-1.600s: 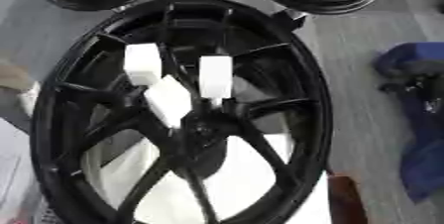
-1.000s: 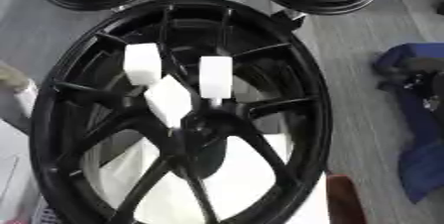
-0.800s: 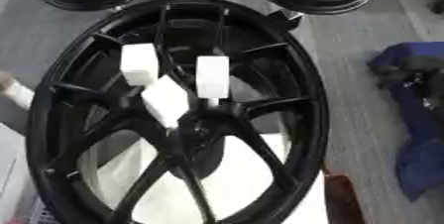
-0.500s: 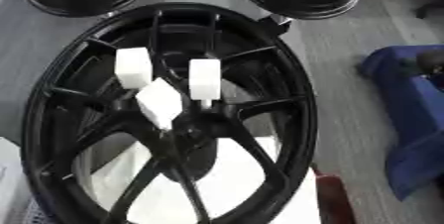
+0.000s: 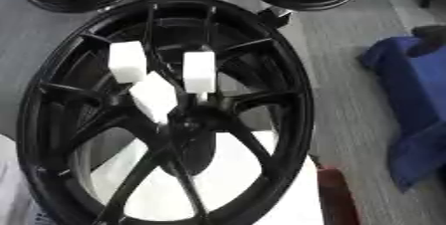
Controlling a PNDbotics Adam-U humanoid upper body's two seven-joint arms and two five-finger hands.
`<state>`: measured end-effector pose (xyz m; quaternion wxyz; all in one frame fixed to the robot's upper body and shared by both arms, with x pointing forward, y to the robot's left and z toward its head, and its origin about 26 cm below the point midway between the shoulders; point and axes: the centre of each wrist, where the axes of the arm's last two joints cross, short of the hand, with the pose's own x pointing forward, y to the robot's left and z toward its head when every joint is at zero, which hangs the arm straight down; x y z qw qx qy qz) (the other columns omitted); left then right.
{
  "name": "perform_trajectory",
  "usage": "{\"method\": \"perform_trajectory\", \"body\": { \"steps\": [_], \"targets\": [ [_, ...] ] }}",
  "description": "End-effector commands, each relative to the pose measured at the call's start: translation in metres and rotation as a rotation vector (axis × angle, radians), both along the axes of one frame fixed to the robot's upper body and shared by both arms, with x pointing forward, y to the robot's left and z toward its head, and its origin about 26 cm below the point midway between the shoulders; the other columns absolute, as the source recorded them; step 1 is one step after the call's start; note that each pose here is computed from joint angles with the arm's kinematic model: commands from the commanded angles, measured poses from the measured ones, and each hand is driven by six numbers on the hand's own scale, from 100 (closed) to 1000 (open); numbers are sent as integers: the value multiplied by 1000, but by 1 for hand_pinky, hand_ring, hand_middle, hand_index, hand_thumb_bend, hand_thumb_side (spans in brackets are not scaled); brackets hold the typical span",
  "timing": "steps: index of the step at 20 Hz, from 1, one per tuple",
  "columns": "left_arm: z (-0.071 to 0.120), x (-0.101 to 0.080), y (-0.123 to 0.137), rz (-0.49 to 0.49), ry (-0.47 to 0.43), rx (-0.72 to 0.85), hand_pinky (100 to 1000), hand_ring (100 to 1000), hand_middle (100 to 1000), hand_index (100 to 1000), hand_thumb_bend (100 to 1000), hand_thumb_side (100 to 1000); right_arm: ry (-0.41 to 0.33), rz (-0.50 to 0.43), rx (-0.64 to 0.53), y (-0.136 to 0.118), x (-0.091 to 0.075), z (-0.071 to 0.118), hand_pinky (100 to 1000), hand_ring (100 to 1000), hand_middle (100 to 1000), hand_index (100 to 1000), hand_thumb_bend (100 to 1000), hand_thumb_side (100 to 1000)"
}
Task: Pull the pin out of the wheel hub.
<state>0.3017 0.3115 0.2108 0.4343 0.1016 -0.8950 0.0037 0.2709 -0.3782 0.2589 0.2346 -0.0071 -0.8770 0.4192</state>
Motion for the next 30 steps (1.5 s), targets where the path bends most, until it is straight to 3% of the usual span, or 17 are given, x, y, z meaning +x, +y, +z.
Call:
{"method": "perform_trajectory", "body": {
  "steps": [1,7,17,20,30],
  "targets": [
    [8,-7,9,41,-33,24,621,688,578,753,100,770,-80,25,-68,1,-4,28,896,719,663,777,100,453],
    [3,-12,13,71,-25,30,622,689,579,753,100,770,-183,37,-126,-2,-3,59,888,736,681,782,100,403],
    [0,-13,18,96,-15,34,622,690,579,753,100,768,-310,37,-207,-18,6,130,875,755,707,793,100,333],
    [-3,-12,19,97,-2,26,620,689,578,752,100,777,-305,58,-204,-17,14,137,881,753,706,794,100,367],
    [-16,-10,17,83,51,7,619,690,578,752,100,785,-290,167,-244,12,54,143,873,763,721,800,100,310]
  ]
}}
